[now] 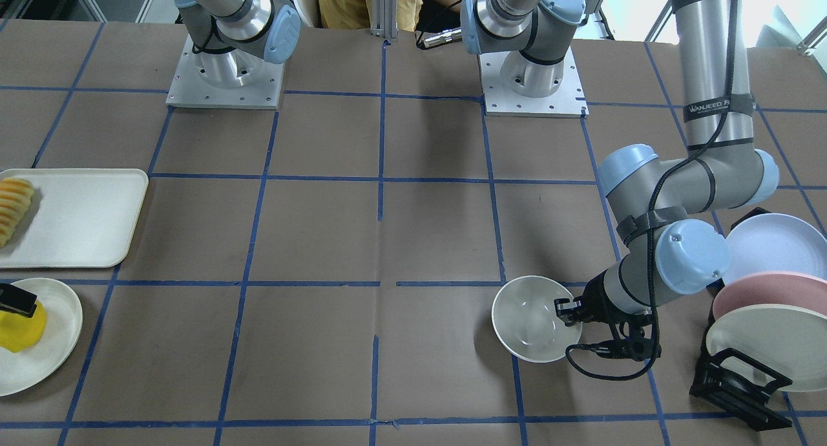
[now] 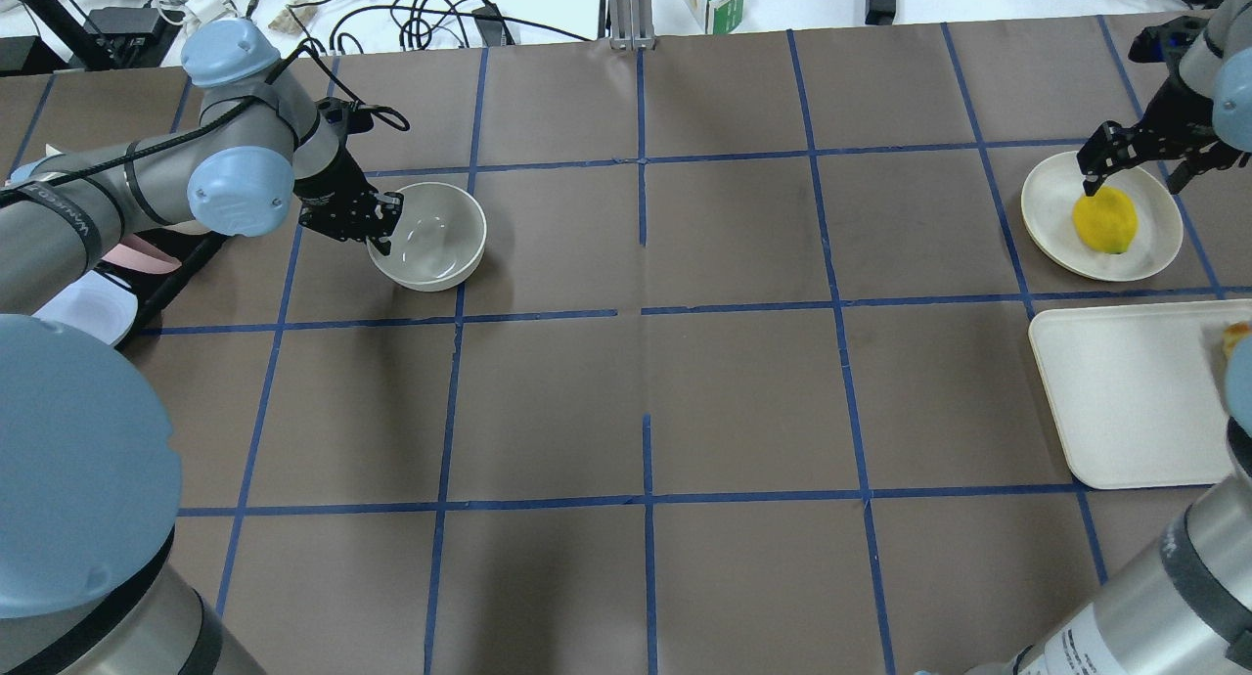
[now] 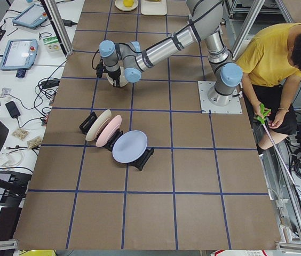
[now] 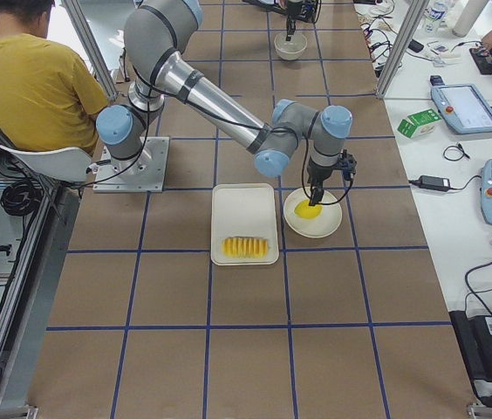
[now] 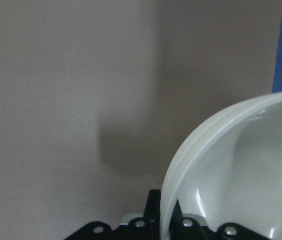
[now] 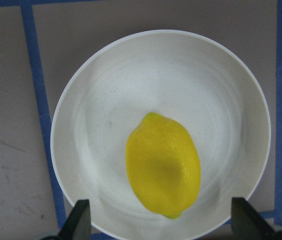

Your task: Place bowl and put lemon in it

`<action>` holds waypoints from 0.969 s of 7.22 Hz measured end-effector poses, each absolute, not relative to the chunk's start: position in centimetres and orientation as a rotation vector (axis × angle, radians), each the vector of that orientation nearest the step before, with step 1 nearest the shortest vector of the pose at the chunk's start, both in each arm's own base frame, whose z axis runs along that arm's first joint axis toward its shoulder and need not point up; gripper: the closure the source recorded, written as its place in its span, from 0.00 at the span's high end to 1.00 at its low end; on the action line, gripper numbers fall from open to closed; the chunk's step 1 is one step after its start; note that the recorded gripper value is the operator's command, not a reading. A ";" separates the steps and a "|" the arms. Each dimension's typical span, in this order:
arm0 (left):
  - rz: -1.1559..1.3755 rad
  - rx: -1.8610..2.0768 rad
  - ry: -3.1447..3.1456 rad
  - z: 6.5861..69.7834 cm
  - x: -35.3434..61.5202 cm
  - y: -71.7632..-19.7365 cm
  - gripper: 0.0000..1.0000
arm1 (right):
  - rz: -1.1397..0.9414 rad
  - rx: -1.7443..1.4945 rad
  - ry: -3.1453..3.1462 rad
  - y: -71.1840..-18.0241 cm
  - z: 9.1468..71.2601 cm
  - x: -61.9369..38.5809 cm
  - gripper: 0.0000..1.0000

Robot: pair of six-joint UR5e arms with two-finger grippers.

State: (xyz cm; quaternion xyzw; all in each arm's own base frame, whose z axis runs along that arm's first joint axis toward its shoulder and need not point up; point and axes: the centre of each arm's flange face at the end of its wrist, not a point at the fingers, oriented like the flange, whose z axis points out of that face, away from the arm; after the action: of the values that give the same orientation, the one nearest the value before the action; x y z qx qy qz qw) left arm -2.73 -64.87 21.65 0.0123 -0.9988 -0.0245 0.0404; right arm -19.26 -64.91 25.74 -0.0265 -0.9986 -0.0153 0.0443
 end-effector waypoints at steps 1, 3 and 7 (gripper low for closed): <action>-0.079 0.041 -3.044 22.4 -3.3 -64.7 0.00 | -0.039 -0.023 -3.049 -65.4 24.3 -19.5 1.00; -0.097 0.102 -2.979 24.4 -7.3 -63.7 0.00 | -0.066 0.020 -3.057 -65.4 22.0 -19.6 1.00; -0.125 0.139 -2.949 26.1 -23.5 -58.1 0.00 | -0.102 0.028 -3.069 -64.8 19.4 -19.2 0.00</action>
State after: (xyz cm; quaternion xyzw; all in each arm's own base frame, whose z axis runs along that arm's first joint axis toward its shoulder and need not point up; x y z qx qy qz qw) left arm -23.48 -58.08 26.13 0.0467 -0.9936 -0.0422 0.0934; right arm -19.22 -64.79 19.43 0.0091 -0.9988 -0.0332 0.0354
